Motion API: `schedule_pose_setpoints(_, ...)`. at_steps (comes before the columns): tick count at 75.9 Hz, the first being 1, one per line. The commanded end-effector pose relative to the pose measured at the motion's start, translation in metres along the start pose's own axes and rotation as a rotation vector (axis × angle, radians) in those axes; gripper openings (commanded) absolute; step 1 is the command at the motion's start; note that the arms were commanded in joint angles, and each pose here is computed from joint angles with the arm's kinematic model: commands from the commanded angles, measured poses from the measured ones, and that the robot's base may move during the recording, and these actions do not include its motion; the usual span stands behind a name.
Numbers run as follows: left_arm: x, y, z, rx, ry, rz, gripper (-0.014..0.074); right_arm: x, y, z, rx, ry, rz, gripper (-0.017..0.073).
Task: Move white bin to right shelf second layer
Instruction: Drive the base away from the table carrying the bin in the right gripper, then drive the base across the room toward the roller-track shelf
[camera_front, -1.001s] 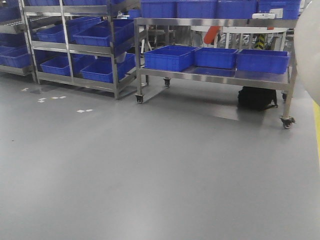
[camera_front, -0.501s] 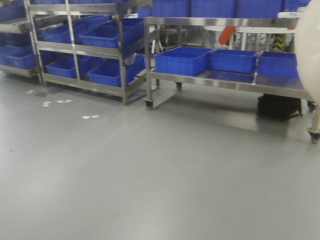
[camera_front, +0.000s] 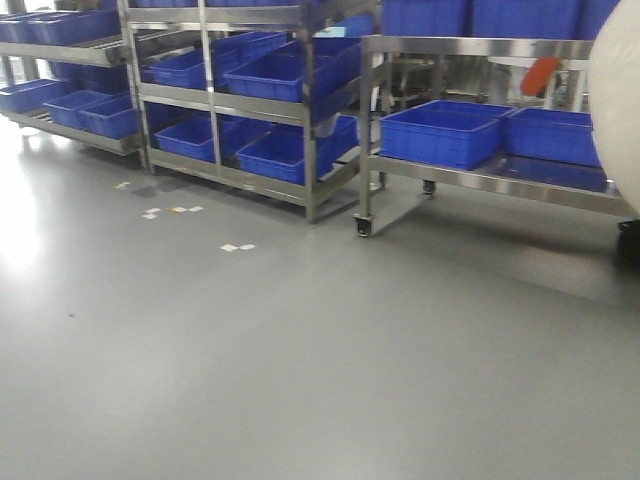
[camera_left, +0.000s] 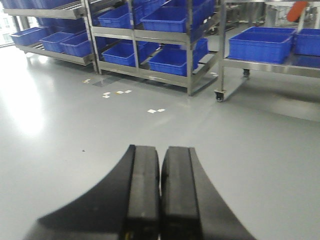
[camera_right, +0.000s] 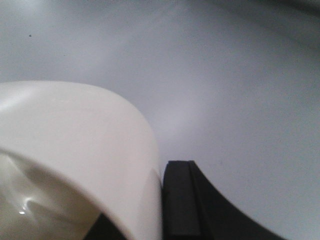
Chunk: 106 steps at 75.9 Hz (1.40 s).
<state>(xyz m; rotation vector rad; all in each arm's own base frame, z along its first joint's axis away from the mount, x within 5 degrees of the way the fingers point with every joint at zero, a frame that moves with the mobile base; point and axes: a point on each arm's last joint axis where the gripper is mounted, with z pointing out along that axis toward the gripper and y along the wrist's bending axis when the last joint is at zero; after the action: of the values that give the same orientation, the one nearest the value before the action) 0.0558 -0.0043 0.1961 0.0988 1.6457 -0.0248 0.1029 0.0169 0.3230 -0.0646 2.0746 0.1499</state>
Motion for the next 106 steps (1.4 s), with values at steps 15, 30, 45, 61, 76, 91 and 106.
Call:
schedule_pose_setpoints(15, 0.0037, -0.0003, 0.0010, 0.000, -0.065, -0.005, 0.0085, -0.0167, 0.0009, -0.0059, -0.007, -0.121, 0.003, 0.0055)
schedule_pose_setpoints(30, 0.0037, -0.0003, 0.0010, 0.000, -0.065, -0.005, 0.0085, -0.0167, 0.0009, -0.0059, -0.007, -0.121, 0.003, 0.0055)
schedule_pose_setpoints(45, 0.0037, -0.0003, 0.0010, 0.000, -0.065, -0.005, 0.0085, -0.0167, 0.0009, -0.0059, -0.007, -0.121, 0.003, 0.0055)
schedule_pose_setpoints(61, 0.0037, -0.0003, 0.0010, 0.000, -0.065, -0.005, 0.0085, -0.0167, 0.0009, -0.0059, -0.007, -0.121, 0.003, 0.0055)
schedule_pose_setpoints(76, 0.0037, -0.0003, 0.0010, 0.000, -0.065, -0.005, 0.0085, -0.0167, 0.0009, -0.0059, -0.007, -0.121, 0.003, 0.0055)
schedule_pose_setpoints(91, 0.0037, -0.0003, 0.0010, 0.000, -0.065, -0.005, 0.0085, -0.0167, 0.0009, -0.0059, -0.007, -0.121, 0.003, 0.0055)
schedule_pose_setpoints(106, 0.0037, -0.0003, 0.0010, 0.000, -0.065, -0.005, 0.0085, -0.0167, 0.0009, -0.0059, -0.007, -0.121, 0.003, 0.0055)
